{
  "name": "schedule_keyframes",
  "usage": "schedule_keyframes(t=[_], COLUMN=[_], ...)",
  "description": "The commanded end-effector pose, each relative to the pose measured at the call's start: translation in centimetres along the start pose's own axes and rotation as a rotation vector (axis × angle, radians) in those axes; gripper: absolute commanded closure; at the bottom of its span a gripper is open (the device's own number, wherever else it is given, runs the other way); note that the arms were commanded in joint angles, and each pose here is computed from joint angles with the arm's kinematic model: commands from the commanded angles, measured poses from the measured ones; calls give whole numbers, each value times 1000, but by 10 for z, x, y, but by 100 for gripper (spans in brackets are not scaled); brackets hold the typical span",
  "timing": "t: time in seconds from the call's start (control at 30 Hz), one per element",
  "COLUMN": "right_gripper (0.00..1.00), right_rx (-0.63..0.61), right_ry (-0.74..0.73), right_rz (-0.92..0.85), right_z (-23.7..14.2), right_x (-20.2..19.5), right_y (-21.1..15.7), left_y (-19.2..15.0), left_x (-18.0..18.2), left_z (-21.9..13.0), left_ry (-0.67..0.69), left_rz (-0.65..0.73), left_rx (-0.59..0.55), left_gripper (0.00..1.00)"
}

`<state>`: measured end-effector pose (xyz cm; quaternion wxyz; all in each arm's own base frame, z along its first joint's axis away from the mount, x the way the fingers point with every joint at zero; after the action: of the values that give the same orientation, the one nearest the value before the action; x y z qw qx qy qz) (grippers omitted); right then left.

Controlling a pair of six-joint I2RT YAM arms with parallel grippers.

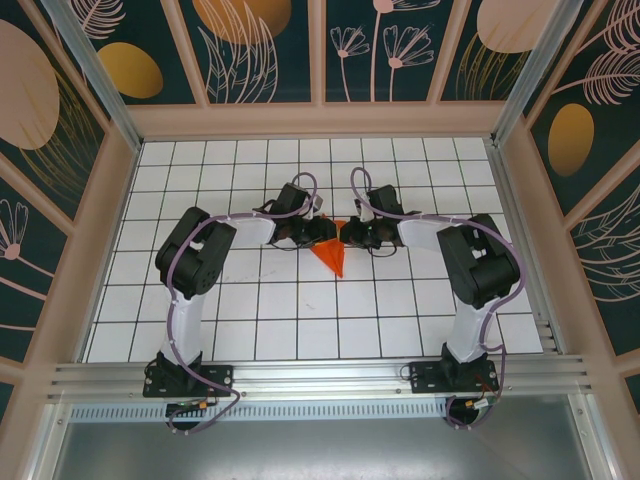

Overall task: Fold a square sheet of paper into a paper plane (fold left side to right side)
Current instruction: Fourth fold the wing at the center of the table.

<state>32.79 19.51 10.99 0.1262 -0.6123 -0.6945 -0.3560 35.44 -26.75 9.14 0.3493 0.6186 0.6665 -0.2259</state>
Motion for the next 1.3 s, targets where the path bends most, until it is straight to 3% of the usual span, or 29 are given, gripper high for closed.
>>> schedule_keyframes(t=[0.0,0.17,0.43,0.67,1.27], right_gripper=[76,70,86,87,87], right_rx=[-59,-83,41,99,170], right_ry=[13,38,185,136,18], right_rz=[-48,-77,-52,-25,-14], right_z=[-24,-52,-37,-13,-2], right_x=[18,32,50,33,15], right_y=[11,8,-36,-47,-69], left_y=[-20,-19,-18,-18,-18], left_x=[38,39,38,37,38], left_z=[17,18,17,16,17], left_ry=[152,163,171,176,191], left_rz=[-72,-72,-68,-63,-59], left_rx=[70,72,71,70,68], left_gripper=[64,64,64,64,64])
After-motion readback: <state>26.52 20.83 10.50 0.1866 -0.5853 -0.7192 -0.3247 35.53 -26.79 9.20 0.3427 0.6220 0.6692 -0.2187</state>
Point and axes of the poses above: each hand's point on the last joint's axis, 136 mm out from that joint toward the fingers, its own z axis out along the fingers, its own x axis along the line the jaws close on, y = z × x, the point moved 10 cm from there along -z, back along the fingers, and after that the axes turned 5 degrees about -z, right-handed, at the moved point
